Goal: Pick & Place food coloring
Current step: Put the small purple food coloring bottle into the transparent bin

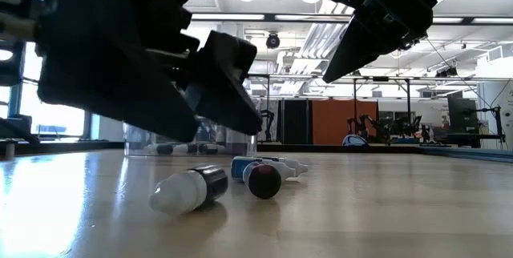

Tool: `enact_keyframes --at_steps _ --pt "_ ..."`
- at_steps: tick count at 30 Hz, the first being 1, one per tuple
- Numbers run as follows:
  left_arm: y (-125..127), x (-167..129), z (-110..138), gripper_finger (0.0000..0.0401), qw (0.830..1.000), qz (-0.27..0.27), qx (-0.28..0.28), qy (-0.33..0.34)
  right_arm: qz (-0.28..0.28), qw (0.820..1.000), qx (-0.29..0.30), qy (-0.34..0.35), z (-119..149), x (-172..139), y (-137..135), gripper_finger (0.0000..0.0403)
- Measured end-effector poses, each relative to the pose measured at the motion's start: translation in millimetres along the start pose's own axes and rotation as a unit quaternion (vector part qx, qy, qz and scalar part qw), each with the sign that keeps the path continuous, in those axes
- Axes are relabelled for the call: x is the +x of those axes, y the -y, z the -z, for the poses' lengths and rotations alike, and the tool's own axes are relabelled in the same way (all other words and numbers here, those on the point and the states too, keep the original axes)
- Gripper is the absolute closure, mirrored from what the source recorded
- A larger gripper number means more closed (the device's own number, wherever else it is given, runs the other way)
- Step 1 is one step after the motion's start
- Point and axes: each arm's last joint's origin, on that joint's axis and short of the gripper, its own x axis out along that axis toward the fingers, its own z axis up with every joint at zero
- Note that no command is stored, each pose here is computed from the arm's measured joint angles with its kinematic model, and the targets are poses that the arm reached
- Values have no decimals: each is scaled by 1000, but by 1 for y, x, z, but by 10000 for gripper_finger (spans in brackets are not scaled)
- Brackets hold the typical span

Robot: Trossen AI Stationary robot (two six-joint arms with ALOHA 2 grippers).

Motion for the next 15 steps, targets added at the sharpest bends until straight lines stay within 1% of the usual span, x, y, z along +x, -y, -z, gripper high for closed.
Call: enact_keyframes --at_steps 6,15 --pt "2 0 3 201 999 33 -2 -11 0 1000 0 0 0 0 0 286" --pt "1 0 3 201 1000 16 -2 -14 0 1000 0 0 0 0 0 286"
